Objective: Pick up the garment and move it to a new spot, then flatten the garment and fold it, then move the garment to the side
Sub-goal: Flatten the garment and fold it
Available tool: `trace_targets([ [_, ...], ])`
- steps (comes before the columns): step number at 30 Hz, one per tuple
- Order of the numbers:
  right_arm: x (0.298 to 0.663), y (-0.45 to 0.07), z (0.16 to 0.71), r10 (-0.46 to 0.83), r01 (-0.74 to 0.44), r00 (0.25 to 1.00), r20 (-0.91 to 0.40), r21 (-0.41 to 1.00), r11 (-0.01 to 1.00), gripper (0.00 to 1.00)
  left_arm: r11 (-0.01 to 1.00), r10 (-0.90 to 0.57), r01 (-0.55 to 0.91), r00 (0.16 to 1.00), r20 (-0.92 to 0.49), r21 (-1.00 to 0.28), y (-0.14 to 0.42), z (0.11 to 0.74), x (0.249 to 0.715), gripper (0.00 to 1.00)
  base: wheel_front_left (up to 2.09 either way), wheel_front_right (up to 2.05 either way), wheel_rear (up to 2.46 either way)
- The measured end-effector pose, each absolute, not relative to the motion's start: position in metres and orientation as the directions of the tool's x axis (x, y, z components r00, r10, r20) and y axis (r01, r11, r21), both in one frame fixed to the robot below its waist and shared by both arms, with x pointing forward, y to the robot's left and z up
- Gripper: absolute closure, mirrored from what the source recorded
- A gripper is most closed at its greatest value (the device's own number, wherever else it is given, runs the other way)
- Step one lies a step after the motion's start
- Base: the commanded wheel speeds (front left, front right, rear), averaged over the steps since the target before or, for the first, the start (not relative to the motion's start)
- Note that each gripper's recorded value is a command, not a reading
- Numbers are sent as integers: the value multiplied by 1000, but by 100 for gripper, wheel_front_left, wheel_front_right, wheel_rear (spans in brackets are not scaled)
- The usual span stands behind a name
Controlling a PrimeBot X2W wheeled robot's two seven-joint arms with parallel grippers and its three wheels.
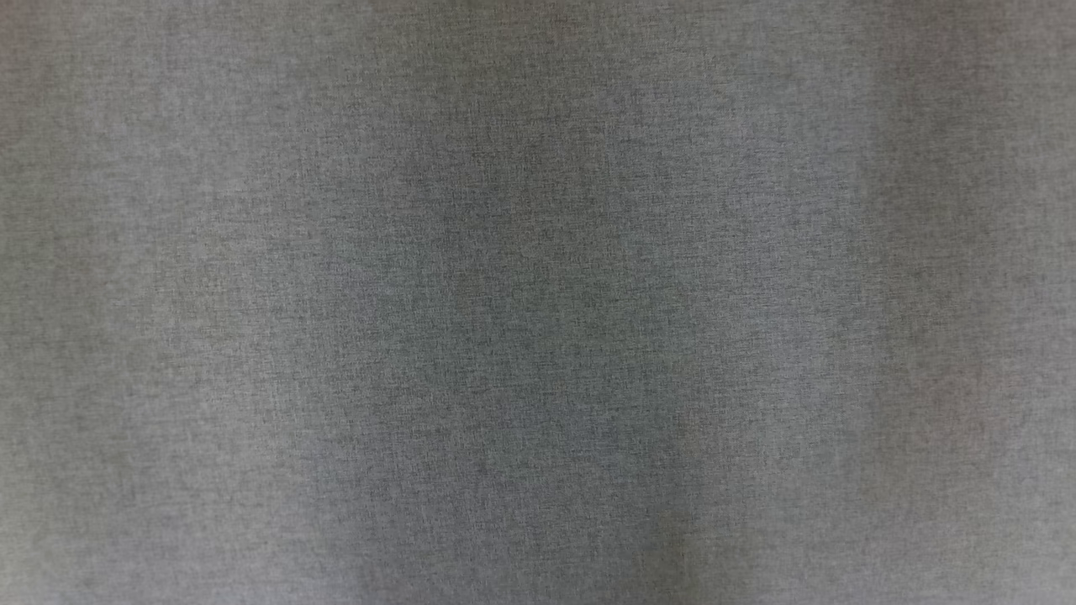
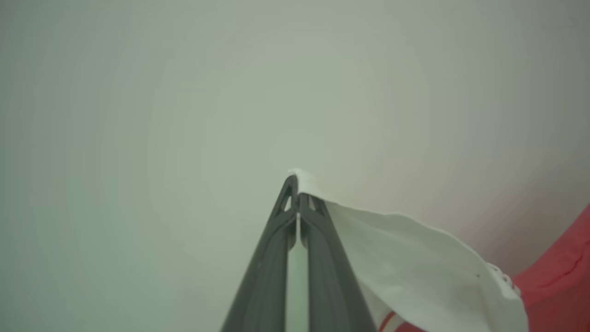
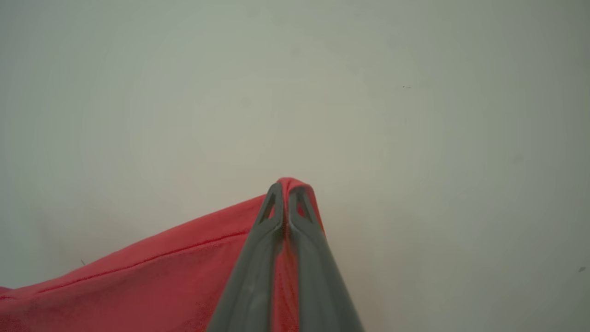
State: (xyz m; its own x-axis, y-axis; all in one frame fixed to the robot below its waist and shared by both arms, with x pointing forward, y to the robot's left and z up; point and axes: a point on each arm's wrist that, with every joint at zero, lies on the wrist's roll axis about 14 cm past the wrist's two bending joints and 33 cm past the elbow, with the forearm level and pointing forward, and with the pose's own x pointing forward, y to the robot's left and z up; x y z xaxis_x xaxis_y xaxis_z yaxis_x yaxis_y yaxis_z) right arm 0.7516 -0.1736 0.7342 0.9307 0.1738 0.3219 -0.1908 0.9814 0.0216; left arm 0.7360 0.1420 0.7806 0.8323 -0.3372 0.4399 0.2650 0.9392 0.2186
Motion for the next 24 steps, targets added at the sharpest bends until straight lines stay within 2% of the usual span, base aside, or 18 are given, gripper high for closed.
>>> trace_targets([
  [6,750,-170,708,202,-228,936,287,59,972,100,937,-345,276,828,441,214,151,757,734,100,0,0,0],
  [12,728,-183,666,230,-249,950,212,68,966,100,931,-366,325,814,450,168,153,742,713,100,0,0,0],
  [18,683,-181,624,299,-319,941,155,123,940,100,939,-331,337,836,438,66,166,710,676,100,0,0,0],
  [24,620,-195,586,327,-337,941,87,157,928,100,935,-313,353,870,381,-38,158,666,610,100,0,0,0],
])
